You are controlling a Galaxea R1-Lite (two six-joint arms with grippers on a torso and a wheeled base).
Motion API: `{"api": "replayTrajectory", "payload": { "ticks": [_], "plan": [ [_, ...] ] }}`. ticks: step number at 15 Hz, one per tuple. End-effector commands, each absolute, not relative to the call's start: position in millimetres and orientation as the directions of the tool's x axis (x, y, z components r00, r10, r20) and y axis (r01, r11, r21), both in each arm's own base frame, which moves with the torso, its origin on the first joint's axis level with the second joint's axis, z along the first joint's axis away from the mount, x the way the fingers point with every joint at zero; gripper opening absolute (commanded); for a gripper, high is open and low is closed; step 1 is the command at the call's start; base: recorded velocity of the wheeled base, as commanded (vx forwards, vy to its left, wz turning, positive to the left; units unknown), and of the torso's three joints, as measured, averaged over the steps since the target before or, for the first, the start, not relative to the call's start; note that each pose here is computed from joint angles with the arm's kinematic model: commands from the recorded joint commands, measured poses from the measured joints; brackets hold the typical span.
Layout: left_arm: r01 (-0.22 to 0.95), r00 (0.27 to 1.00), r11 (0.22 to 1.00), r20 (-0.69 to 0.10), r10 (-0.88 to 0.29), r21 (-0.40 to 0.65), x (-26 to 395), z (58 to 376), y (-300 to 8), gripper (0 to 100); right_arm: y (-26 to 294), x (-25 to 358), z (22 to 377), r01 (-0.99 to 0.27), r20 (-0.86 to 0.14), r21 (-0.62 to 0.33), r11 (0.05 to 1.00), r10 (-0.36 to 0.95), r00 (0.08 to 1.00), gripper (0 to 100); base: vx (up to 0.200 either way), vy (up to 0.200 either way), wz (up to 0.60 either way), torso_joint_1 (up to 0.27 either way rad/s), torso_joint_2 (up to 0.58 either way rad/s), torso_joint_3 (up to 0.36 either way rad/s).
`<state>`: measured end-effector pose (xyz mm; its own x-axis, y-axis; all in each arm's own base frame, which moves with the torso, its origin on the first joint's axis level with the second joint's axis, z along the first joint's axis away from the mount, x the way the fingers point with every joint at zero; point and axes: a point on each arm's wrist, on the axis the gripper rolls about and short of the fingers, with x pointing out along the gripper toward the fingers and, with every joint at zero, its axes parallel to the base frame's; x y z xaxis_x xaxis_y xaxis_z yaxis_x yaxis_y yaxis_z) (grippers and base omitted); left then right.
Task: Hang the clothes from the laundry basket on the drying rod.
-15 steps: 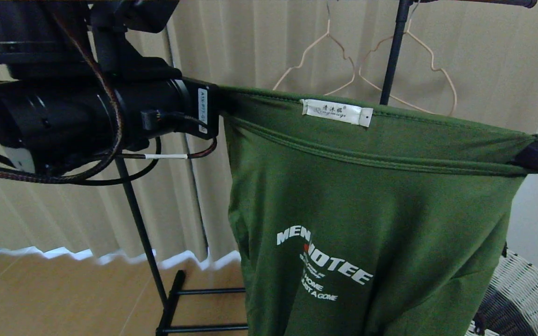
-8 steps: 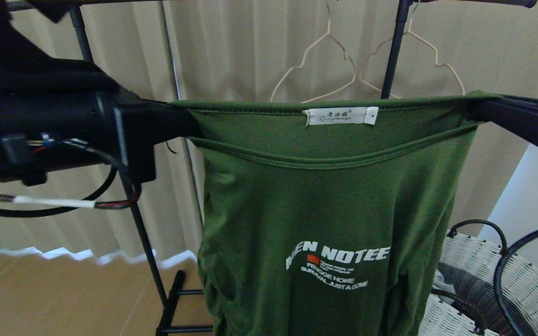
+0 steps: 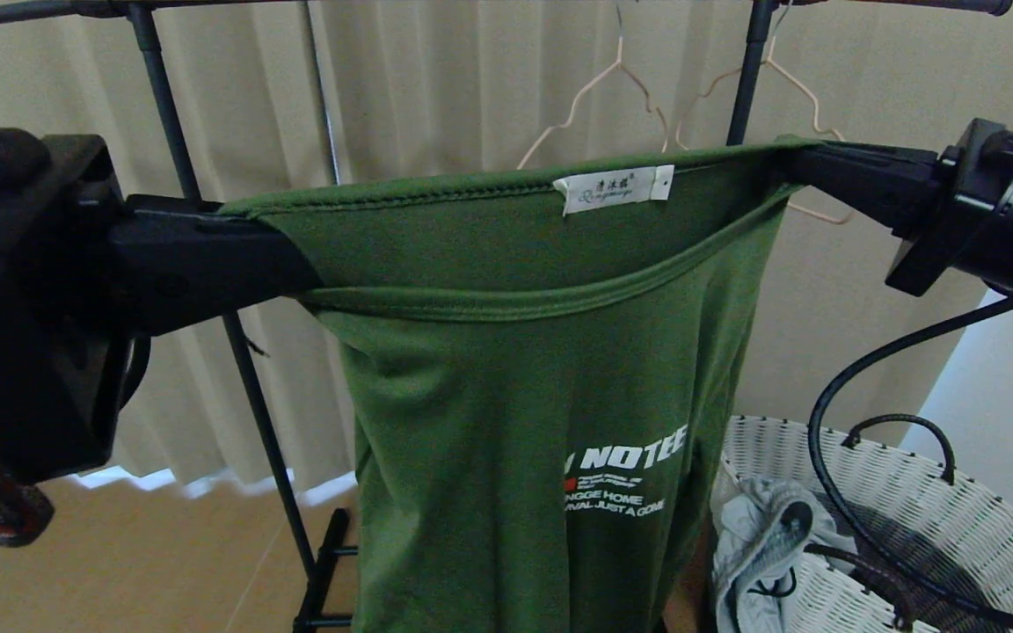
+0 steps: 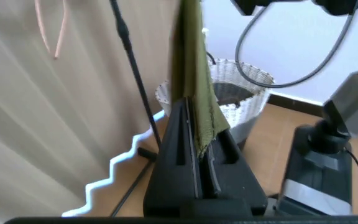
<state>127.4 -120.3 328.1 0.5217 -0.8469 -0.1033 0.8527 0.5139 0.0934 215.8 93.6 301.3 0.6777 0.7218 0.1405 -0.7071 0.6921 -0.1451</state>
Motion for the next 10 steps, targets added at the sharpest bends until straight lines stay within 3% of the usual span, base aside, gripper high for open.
{"api": "replayTrajectory", "payload": {
  "ticks": [1, 10],
  "plan": [
    [0.870, 0.493, 0.485, -0.118, -0.862, 0.091, 123.5, 323.0, -124.5, 0, 106.4, 227.6, 296.4, -0.732, 0.119, -0.134, 0.668, 0.744, 0.657, 0, 0.000, 0.000, 0.00, 0.000, 0.00, 0.000],
    [0.877, 0.480, 0.471, -0.116, -0.870, 0.097, 121.2, 323.4, -126.0, 0, 112.4, 228.9, 295.0, -0.743, 0.112, -0.130, 0.656, 0.754, 0.647, 0, 0.000, 0.000, 0.00, 0.000, 0.00, 0.000]
  ]
}}
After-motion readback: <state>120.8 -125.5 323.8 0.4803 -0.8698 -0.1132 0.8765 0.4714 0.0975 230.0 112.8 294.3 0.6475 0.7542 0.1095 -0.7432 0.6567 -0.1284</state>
